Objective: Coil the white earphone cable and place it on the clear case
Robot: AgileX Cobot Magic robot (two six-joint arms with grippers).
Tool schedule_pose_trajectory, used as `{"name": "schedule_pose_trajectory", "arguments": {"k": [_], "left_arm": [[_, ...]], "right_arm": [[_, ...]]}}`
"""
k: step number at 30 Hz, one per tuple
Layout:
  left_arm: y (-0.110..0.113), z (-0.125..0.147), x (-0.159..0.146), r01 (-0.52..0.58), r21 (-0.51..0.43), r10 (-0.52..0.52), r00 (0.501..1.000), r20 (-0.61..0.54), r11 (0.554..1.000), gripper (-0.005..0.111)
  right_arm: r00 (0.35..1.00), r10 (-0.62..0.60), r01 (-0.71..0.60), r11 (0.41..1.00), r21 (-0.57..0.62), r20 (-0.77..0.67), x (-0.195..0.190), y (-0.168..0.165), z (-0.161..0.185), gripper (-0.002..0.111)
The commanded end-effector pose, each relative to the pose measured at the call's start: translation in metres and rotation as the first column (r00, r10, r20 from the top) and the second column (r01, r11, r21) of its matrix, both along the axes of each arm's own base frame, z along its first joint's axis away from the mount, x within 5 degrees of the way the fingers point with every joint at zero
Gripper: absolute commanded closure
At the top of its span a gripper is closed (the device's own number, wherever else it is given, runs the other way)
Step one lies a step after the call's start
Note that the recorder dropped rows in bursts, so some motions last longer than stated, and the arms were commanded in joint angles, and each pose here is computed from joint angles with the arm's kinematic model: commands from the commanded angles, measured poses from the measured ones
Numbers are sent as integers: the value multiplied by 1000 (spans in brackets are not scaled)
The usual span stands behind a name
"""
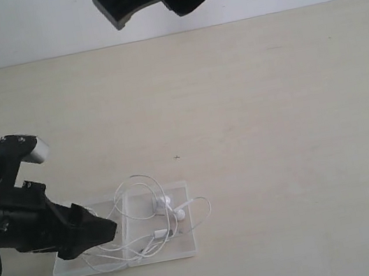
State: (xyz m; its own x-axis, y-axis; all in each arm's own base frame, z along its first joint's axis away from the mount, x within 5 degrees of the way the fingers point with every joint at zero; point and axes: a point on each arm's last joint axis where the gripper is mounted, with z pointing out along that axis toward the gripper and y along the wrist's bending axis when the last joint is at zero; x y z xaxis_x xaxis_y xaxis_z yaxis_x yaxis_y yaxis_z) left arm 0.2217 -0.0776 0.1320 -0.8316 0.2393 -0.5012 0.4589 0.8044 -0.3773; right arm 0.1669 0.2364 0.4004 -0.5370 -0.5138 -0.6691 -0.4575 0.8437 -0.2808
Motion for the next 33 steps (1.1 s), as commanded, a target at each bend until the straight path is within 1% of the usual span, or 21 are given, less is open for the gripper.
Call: {"name": "schedule_pose_trajectory", "arguments": {"k": [1, 4, 7, 9, 15, 17, 21, 26, 28, 30, 31, 33], "left_arm": [[-2, 3, 0, -80, -39, 78, 995, -58, 996, 27], [-2, 6, 3, -91, -49, 89, 995, -55, 995, 28], [-4, 16, 6, -88, -73, 87, 996, -25, 993, 29], [-5, 27, 8, -94, -98, 95, 995, 7, 991, 30], [-6, 73, 11, -96, -158, 122, 978, 168, 983, 30], [-4, 87, 12, -101, -165, 137, 965, 224, 981, 30], [3, 107, 9, -148, -152, 191, 926, 327, 977, 30], [10, 131, -1, -192, -158, 243, 867, 435, 969, 32], [12, 139, -6, -199, -166, 255, 844, 471, 966, 39], [14, 150, -13, -202, -178, 266, 818, 511, 963, 55], [15, 155, -17, -198, -186, 268, 805, 529, 962, 65], [15, 166, -26, -172, -207, 262, 783, 564, 963, 86]], "right_arm": [[1000, -3, 3, 1000, 13, 11, -1, -3, 4, 54], [1000, -3, 3, 1000, 13, 11, -1, -3, 4, 54], [1000, -4, 4, 1000, 10, 18, 0, -3, 5, 54], [1000, -5, 5, 1000, 6, 24, 0, -3, 5, 54], [1000, -5, 5, 1000, 6, 24, 0, -3, 5, 54], [1000, -6, 6, 1000, 7, 29, 0, -4, 6, 54], [999, -8, 6, 999, 34, 46, -4, -13, 15, 54], [993, -38, 26, 993, 115, 110, -12, -38, 39, 58], [991, -44, 25, 988, 151, 124, -17, -49, 48, 60], [990, -47, 23, 983, 180, 136, -22, -58, 55, 64], [989, -48, 22, 982, 186, 138, -23, -62, 57, 66], [989, -50, 21, 980, 200, 141, -28, -71, 56, 73]]}}
